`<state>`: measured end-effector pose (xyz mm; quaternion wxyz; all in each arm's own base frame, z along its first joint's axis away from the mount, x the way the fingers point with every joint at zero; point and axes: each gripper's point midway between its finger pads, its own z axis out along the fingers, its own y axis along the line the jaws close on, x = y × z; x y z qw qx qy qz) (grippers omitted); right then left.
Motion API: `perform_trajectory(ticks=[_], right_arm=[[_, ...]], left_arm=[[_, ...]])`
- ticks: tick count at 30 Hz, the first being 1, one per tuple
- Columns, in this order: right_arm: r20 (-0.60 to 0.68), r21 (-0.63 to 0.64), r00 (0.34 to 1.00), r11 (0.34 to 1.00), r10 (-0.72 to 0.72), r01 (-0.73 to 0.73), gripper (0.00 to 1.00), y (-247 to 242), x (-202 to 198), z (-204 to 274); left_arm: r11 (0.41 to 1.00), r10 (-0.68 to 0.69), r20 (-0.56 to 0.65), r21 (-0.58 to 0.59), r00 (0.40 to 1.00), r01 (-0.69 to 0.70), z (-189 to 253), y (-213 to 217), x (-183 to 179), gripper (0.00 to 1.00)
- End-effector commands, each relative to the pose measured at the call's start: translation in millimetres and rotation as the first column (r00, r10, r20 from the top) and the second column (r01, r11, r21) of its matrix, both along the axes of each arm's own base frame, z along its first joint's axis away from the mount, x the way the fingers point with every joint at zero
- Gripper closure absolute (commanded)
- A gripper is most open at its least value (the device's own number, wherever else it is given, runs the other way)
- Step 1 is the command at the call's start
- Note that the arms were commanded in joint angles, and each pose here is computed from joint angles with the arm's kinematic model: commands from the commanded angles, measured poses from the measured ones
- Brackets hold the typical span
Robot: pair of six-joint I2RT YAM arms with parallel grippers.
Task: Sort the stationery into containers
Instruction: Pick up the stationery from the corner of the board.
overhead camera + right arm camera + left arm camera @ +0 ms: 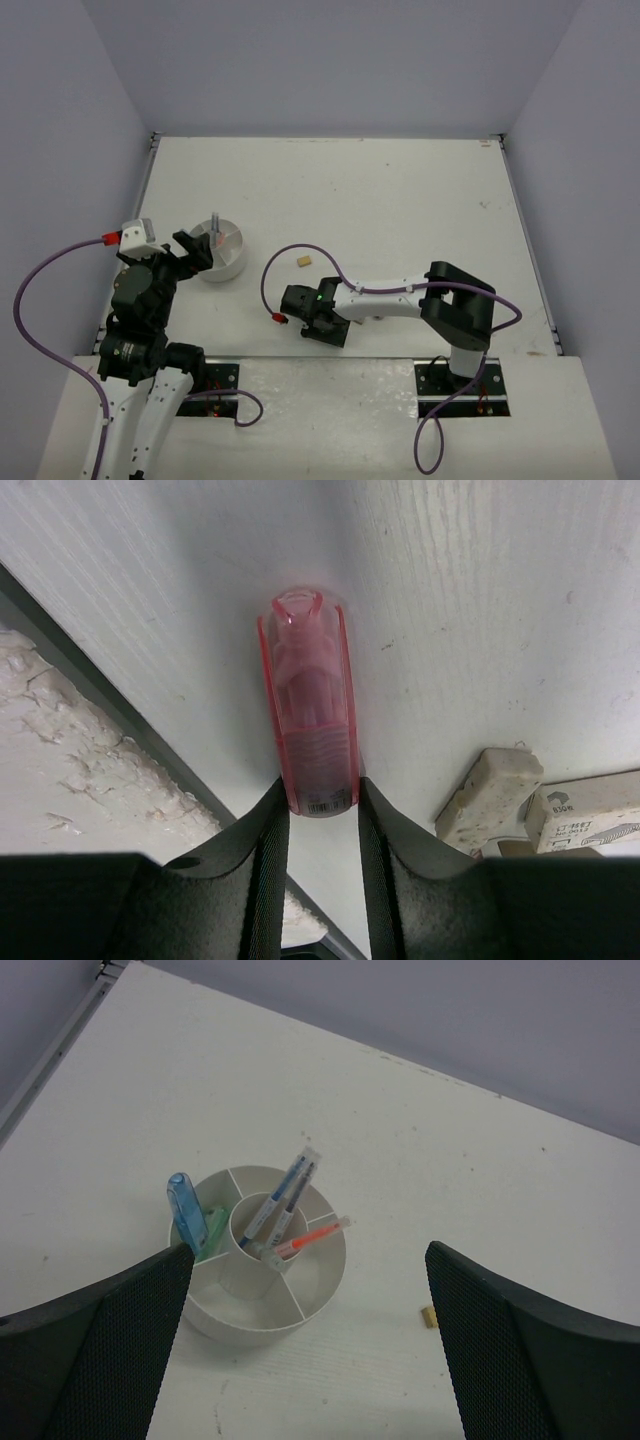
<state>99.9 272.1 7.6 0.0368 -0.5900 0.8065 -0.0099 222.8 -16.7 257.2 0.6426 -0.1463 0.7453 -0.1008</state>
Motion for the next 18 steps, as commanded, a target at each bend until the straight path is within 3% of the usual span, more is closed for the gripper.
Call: perform_trajectory(ticks=[1,2,4,7,13,15,18], right_arm=[[0.013,0.085,0.999,0.996,-0.042,0.041,0.82,22.3,1.7,-9.2],[0.013,0.090,0.999,0.995,-0.050,0.049,0.77,24.6,2.2,-9.2],[0.021,0.098,0.998,0.994,-0.058,0.056,0.56,29.1,4.4,-9.9],[0.017,0.096,0.999,0.994,-0.052,0.050,0.42,32.8,5.0,-13.4],[-0.030,0.112,1.000,0.994,-0.007,0.010,0.50,41.7,-0.8,-12.1],[-0.054,0.114,0.999,0.993,0.001,0.005,0.58,42.0,-5.0,-11.6],[-0.053,0.113,0.999,0.994,-0.009,0.015,0.82,39.0,-5.8,-8.8]], left_arm=[[0.999,-0.028,0.028,0.027,0.999,0.028,6.2,-3.6,2.4,0.00],[0.999,-0.028,0.028,0.027,0.999,0.028,6.0,-3.5,2.3,0.00],[0.999,-0.033,0.028,0.026,0.999,0.032,6.3,-4.5,2.4,0.00],[0.999,-0.040,0.021,0.028,0.999,0.039,5.0,-5.9,3.7,0.00],[0.999,-0.043,0.021,0.029,0.999,0.042,5.3,-6.4,3.7,0.00],[0.999,-0.044,0.022,0.028,0.999,0.043,5.5,-6.6,3.5,0.00],[0.998,-0.063,0.031,0.026,0.998,0.062,8.5,-10.0,2.1,0.00]])
